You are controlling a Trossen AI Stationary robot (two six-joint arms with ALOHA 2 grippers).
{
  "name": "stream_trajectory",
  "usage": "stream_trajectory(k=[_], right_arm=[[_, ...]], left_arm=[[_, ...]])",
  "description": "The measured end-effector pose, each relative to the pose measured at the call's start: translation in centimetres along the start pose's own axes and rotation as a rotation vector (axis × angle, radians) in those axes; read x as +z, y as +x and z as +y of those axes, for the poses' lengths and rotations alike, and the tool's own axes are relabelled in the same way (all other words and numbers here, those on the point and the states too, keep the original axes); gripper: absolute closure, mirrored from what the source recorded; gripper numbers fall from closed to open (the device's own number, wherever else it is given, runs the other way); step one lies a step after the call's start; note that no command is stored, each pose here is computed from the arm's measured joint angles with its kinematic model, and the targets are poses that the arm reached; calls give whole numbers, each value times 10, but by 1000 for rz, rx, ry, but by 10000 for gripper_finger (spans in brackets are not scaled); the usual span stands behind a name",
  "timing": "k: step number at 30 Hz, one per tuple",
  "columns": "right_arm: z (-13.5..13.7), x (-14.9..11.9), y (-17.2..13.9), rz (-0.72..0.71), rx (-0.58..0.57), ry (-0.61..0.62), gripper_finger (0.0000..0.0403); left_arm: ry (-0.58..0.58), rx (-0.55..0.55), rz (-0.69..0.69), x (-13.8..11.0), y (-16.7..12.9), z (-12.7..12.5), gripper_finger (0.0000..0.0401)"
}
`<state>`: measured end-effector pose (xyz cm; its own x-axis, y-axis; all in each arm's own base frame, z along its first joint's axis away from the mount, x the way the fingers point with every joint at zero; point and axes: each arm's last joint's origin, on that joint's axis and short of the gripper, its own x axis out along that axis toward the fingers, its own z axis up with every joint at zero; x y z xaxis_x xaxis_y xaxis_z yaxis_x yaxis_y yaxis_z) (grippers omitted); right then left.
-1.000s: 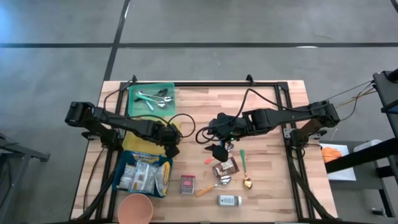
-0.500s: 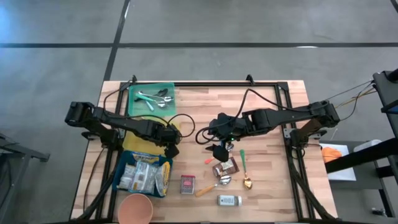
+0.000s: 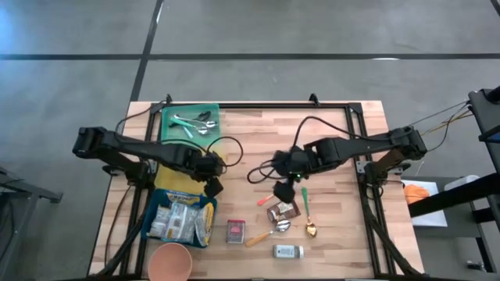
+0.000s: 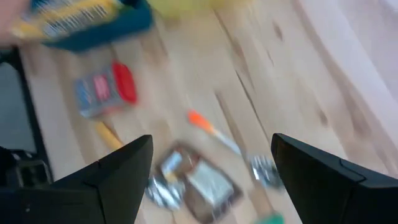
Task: Pick & Place Food Item
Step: Put the orange seasoning pack into the yellow bin
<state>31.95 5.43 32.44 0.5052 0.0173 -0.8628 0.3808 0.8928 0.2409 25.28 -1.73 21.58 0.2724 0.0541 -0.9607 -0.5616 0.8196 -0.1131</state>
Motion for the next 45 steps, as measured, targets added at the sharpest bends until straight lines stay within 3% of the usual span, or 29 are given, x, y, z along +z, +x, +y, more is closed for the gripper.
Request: stream_trajectory(k=[4,9,14,22,28,31,37,45], right_arm=[[3,-19,2,126,-30,-6,76],[10,-42,16,259,49,-53,76],[19,-51,31,222,152,-149,76],[21,-58,52,178,257,-154,76],[20,-64,62,80,150,-171,76],[20,-66,70,52,87,-239,76],[27,-68,90,53,91,-370,76],[30,-77,121,121,68,-418,76]], left_arm=[[-7,-40,-53,4,-16,-1,123],[13,-86,-113,9,-31,-4,123],[41,-114,-154,13,-37,-7,123],[47,-193,-184,18,-38,-12,123],[43,-222,-176,18,-39,-14,123],[54,-221,-177,18,-39,-13,123],[92,-209,-166,17,-38,-12,123],[90,-161,-100,11,-36,-6,123]])
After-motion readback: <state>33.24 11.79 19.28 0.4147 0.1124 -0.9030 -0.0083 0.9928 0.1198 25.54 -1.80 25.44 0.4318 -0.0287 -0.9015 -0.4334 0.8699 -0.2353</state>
